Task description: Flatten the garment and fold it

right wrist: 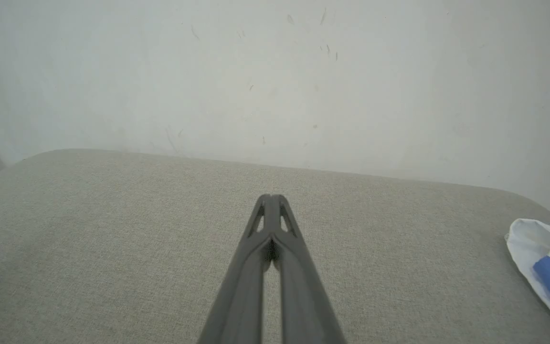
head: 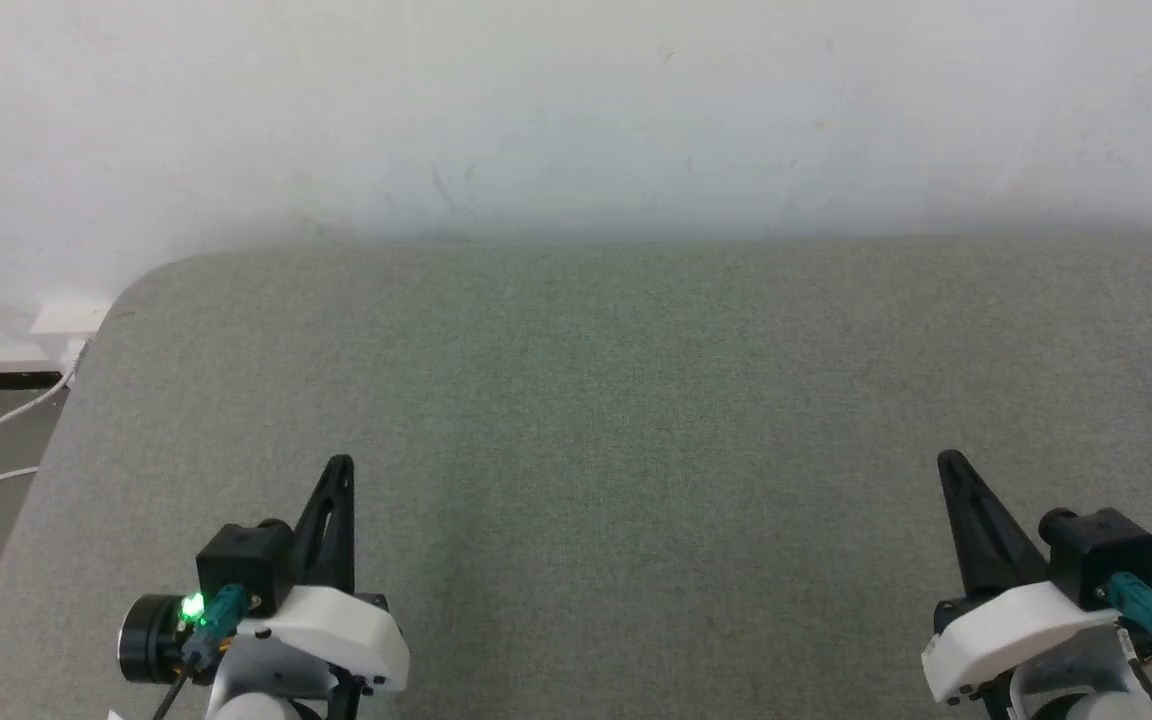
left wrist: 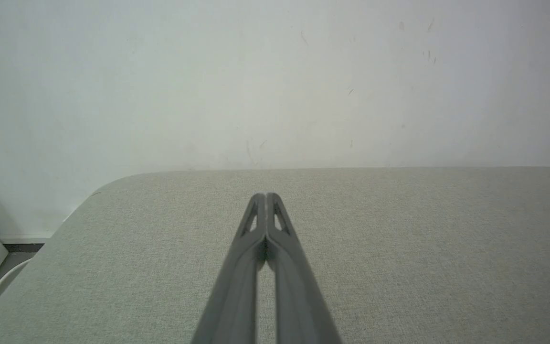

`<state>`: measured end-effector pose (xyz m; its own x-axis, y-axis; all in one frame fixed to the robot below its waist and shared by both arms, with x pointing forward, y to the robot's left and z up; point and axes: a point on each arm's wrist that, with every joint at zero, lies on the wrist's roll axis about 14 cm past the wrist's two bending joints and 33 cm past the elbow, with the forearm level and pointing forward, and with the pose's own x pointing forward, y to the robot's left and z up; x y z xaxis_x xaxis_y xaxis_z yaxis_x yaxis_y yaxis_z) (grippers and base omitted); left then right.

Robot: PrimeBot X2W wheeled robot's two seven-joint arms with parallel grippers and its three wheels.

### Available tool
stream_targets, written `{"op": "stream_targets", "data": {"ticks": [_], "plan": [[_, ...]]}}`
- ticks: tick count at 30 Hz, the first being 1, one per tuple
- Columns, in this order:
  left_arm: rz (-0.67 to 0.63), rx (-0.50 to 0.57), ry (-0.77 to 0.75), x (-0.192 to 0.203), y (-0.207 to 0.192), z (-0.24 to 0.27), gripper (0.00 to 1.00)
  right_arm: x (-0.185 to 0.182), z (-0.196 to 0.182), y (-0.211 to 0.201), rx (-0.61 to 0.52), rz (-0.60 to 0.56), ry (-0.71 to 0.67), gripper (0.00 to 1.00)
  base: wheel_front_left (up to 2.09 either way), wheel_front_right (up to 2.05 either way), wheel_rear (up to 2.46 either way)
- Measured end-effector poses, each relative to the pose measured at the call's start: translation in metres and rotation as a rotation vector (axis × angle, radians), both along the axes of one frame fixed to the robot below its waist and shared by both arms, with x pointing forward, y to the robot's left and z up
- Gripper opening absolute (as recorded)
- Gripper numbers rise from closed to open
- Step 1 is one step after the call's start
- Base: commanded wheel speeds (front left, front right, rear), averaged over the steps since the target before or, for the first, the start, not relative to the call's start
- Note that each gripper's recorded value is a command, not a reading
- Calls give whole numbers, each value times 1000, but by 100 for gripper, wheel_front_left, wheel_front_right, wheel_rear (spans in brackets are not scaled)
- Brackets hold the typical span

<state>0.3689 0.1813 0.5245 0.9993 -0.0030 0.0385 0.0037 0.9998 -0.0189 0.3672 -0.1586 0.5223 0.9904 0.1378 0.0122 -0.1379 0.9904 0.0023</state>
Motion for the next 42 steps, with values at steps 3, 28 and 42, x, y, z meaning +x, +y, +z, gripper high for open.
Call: {"op": "stream_targets", "data": {"ticks": [3,28,42], "plan": [[-2,6,1,0,-1,0,0,0,-1,0,-4,-1,6,0,0,0,0],[-4,39,18,4,-4,4,0,0,-1,-1,-30,-4,21,0,0,0,0],[-6,60,35,5,-5,3,0,1,-1,-2,-49,-8,28,0,0,0,0]]}}
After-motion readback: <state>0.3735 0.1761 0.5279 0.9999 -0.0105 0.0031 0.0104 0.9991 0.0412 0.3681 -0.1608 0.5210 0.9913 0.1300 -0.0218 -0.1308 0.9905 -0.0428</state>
